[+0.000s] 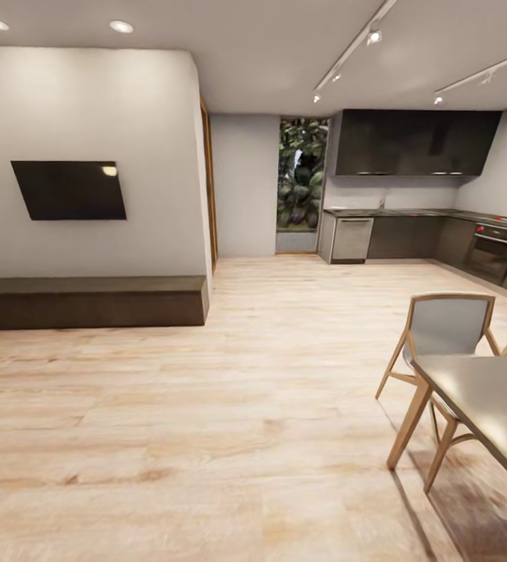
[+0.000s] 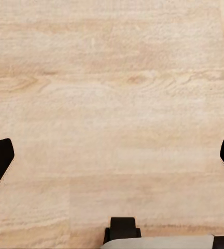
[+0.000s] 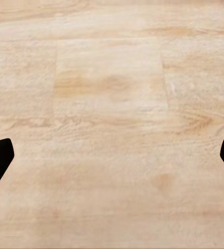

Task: In the kitchen, take the Vidalia onion out of the sink, dice it on the chopping board with the paring knife, put the diced onion into the bowl on the countertop, then place both the paring knife and the chopping board into the sink.

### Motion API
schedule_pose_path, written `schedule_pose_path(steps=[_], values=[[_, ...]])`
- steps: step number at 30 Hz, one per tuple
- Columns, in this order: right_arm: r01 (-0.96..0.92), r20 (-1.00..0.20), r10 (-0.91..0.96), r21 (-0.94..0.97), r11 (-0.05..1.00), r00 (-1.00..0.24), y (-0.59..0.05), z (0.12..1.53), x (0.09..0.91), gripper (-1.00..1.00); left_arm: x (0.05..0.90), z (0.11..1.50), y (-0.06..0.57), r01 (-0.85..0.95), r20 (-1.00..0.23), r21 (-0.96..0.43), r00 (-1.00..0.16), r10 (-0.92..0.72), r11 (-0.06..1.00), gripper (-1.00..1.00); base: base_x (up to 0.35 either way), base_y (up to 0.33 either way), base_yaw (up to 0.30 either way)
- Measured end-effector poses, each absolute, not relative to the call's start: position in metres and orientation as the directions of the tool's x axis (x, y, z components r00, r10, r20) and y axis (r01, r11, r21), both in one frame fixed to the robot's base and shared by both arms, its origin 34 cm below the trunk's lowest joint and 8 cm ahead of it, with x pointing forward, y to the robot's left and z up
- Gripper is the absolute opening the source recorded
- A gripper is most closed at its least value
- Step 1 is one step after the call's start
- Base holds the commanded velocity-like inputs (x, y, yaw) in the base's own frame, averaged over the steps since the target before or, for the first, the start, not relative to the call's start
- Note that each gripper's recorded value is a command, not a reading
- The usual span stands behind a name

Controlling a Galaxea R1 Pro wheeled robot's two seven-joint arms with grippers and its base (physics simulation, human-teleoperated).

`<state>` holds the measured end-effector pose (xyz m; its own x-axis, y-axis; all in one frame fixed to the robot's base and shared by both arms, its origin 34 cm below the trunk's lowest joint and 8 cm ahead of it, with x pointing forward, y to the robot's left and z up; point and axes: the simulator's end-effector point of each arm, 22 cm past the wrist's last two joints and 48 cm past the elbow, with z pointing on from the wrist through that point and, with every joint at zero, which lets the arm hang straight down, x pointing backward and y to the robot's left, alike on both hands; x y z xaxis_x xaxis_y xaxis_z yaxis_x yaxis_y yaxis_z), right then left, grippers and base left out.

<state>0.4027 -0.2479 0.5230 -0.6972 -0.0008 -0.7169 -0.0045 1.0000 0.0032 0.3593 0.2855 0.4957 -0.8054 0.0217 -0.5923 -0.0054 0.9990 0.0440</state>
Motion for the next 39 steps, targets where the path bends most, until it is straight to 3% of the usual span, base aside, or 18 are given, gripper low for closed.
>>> schedule_pose_path(steps=[39], values=[[-0.004, -0.717, -0.001, 0.003, 1.000, -0.697, -0.2479, 0.5230, 0.4027, 1.00, 0.3598, 0.4960, 0.2854, -0.005, -0.593, 0.044, -0.805, 0.022, 0.999, 1.00, 0.323, 0.000, 0.000]])
